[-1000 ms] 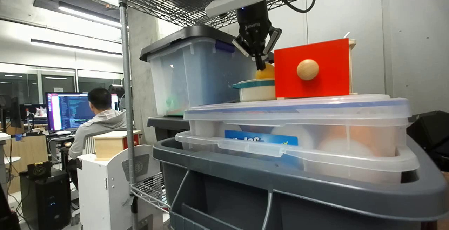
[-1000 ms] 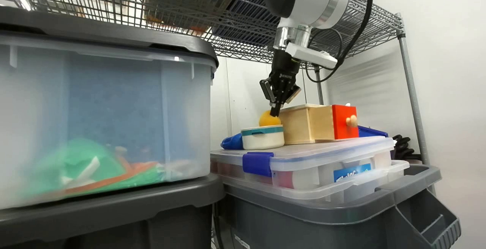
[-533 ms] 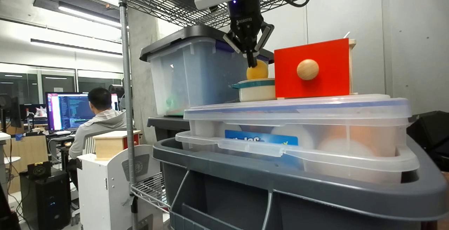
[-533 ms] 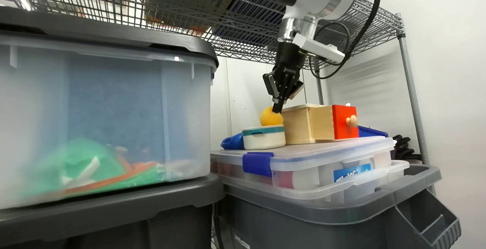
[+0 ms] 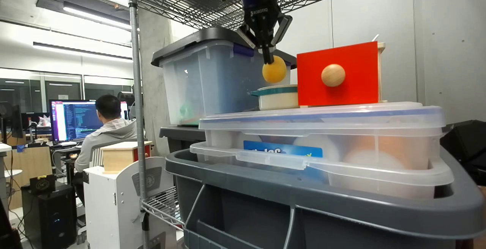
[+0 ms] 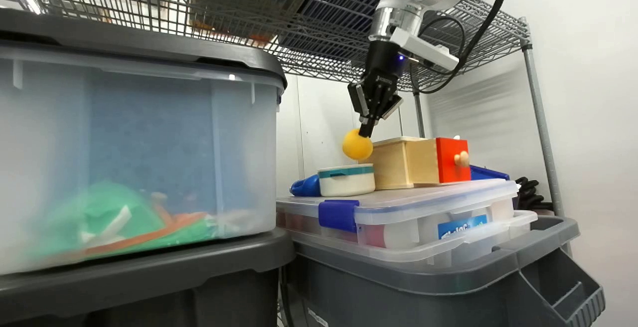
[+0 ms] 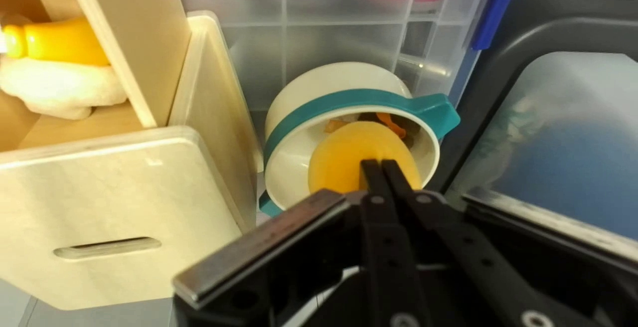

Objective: Put the brown and orange plushies in the open drawer

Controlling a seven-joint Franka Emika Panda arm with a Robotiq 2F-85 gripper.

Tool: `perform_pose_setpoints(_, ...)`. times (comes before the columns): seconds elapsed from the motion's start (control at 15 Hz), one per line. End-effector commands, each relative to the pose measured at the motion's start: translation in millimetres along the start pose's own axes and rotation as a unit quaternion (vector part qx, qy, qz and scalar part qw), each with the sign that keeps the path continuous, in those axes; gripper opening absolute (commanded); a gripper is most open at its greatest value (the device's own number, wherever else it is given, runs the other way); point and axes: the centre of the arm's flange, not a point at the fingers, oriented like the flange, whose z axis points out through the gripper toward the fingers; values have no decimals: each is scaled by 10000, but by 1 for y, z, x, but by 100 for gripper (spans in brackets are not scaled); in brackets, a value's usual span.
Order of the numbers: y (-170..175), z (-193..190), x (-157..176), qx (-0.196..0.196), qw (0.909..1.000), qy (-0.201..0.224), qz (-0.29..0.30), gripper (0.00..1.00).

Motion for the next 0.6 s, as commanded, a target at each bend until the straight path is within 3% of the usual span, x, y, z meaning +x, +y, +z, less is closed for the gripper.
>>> perform_pose_setpoints(0.0, 0, -9, -16, 90, 9998, 168, -68, 1)
perform_pose_setpoints(0.53, 17, -23, -32, 12, 9995, 204, 236, 1)
